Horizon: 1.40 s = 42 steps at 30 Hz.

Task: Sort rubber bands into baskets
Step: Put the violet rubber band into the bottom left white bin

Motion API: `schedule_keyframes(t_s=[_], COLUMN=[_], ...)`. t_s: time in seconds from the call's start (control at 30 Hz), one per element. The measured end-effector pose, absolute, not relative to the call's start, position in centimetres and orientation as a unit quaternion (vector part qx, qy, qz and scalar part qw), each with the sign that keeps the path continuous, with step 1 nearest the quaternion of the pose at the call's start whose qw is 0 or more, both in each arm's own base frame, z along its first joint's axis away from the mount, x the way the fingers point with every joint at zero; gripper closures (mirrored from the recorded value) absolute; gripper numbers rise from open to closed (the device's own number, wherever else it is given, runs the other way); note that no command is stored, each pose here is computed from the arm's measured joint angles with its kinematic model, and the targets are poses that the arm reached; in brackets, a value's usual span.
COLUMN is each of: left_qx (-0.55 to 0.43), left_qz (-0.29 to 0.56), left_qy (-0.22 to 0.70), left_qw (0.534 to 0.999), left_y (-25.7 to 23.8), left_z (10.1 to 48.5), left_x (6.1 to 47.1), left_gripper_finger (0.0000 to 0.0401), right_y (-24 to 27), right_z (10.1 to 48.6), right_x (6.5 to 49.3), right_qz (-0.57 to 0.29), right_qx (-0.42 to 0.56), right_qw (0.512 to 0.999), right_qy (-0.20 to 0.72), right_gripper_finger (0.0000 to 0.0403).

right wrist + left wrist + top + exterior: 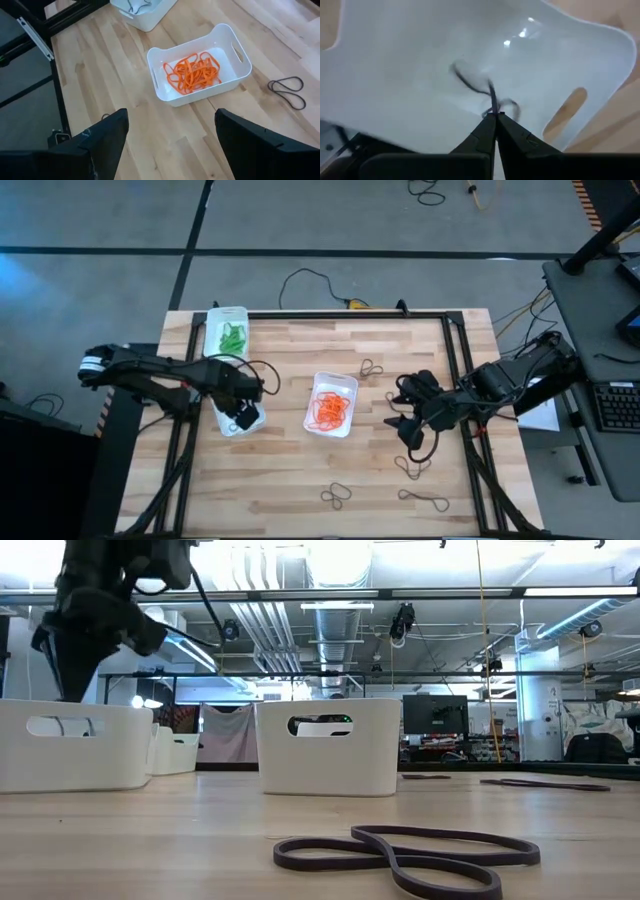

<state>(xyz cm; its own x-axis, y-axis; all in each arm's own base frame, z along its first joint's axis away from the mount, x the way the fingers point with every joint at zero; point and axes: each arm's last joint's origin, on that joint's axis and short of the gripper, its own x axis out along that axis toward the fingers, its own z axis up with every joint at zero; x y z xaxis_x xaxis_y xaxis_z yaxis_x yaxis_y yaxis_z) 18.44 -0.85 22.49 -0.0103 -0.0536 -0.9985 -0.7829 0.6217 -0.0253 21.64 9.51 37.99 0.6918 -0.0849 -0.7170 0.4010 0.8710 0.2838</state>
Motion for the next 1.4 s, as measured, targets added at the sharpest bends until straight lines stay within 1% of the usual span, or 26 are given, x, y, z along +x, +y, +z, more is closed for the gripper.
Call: schedule_keyframes(t_s=[0.13,0.23,0.37,0.47,0.57,0.63,0.7,0.8,0.9,1.03,1.17,1.3,1.4], left_qx=[-0.309,-0.303,-0.302,-0.307,-0.3,-0.291,-0.272,-0.244,-0.212,-0.164,-0.123,-0.035,0.05], left_qz=[0.302,0.306,0.308,0.303,0.296,0.263,0.212,0.143,0.102,0.077,0.055,0.029,0.011], left_qy=[0.66,0.667,0.67,0.651,0.603,0.558,0.501,0.42,0.379,0.397,0.418,0.459,0.506], left_qw=[0.615,0.608,0.604,0.625,0.678,0.732,0.794,0.862,0.895,0.9,0.899,0.887,0.861], left_y=[-0.8,-0.8,-0.8,-0.7,-0.9,-1.4,-2.5,-5.0,-8.1,-12.2,-16.0,-18.9,-20.4], left_z=[21.3,21.0,21.6,22.9,24.9,26.3,27.8,29.7,30.5,29.7,28.6,27.1,25.4], left_x=[18.3,18.0,17.8,18.5,19.9,21.2,22.7,24.4,25.6,26.8,29.1,31.7,33.6], left_gripper_finger=[0.0401,0.0388,0.0346,0.0304,0.0259,0.0233,0.0212,0.0195,0.0191,0.0191,0.0191,0.0191,0.0191], right_y=[9.5,9.5,9.5,9.6,9.6,9.6,9.6,9.8,10.5,11.7,12.7,13.6,14.3], right_z=[38.0,38.0,38.0,38.0,38.0,38.0,38.0,37.9,37.9,37.6,37.4,37.3,36.6], right_x=[21.6,21.6,21.6,21.6,21.6,21.6,21.7,21.6,21.2,20.1,19.1,18.4,17.9], right_qz=[-0.137,-0.139,-0.138,-0.137,-0.134,-0.133,-0.133,-0.129,-0.112,-0.089,-0.073,-0.061,-0.065], right_qx=[0.218,0.224,0.228,0.228,0.221,0.217,0.216,0.214,0.199,0.166,0.147,0.154,0.161], right_qw=[0.893,0.892,0.891,0.891,0.892,0.893,0.893,0.894,0.896,0.895,0.891,0.89,0.885], right_qy=[0.368,0.367,0.368,0.369,0.37,0.37,0.371,0.373,0.38,0.404,0.422,0.425,0.431], right_gripper_finger=[0.0117,0.0117,0.0117,0.0117,0.0117,0.0117,0.0117,0.0117,0.0117,0.0117,0.0117,0.0117,0.0117])
